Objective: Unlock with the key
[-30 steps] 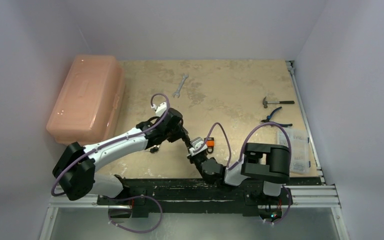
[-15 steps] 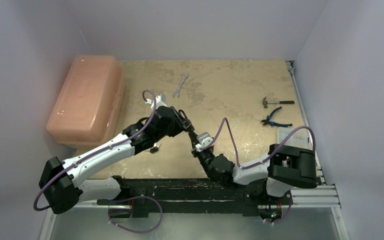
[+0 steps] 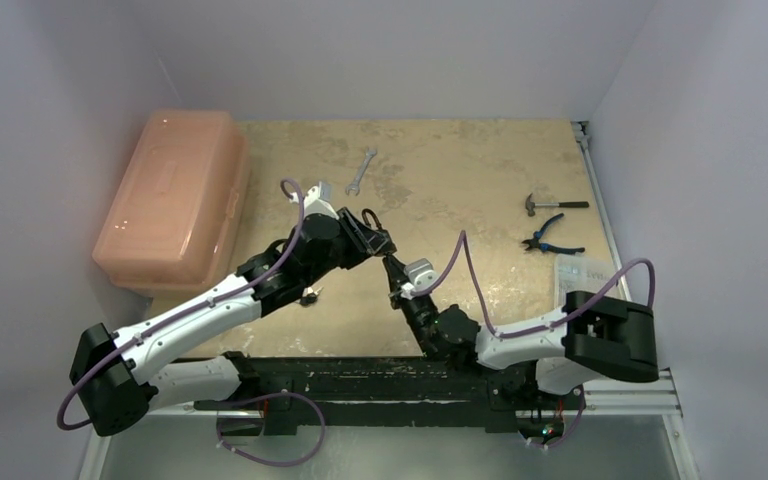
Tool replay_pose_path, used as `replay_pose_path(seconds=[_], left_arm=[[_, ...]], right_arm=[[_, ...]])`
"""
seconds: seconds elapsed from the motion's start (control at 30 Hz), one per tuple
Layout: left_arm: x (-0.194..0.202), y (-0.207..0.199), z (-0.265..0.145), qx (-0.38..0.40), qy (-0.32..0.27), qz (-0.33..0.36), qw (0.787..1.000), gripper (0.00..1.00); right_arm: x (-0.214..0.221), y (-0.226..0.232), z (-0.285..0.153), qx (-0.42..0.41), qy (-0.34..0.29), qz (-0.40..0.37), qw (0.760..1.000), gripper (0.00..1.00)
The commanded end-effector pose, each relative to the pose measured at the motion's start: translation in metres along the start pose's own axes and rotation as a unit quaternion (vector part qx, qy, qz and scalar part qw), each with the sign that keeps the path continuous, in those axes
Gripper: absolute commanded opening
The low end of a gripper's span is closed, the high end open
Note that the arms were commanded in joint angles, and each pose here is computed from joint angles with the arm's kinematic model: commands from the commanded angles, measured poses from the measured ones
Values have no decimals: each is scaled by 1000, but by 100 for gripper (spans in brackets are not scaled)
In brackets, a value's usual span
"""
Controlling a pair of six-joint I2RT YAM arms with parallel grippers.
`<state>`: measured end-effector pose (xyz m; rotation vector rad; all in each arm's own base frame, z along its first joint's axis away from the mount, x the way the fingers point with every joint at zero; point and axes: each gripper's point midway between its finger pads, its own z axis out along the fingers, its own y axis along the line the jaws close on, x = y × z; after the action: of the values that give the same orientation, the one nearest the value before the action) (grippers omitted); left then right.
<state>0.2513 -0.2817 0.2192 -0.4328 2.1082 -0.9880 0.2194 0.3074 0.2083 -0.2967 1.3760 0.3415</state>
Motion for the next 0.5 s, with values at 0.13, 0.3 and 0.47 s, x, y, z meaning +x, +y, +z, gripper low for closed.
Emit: replay_pose_path(seconds=[0.13,0.3,0.47], left_arm=[[1,-44,-23,78,10,61,995,0],[-14,-50,-22,81,-23,82,993,0],[-15,-61,-23,116,-28,101,988,0]], right_arm=[[-55,34,-10,-132,-18,77,988,50],[-49,49,-42,-226,38,115,967,76],[-56,19,-56,-189,63,188,962,95]])
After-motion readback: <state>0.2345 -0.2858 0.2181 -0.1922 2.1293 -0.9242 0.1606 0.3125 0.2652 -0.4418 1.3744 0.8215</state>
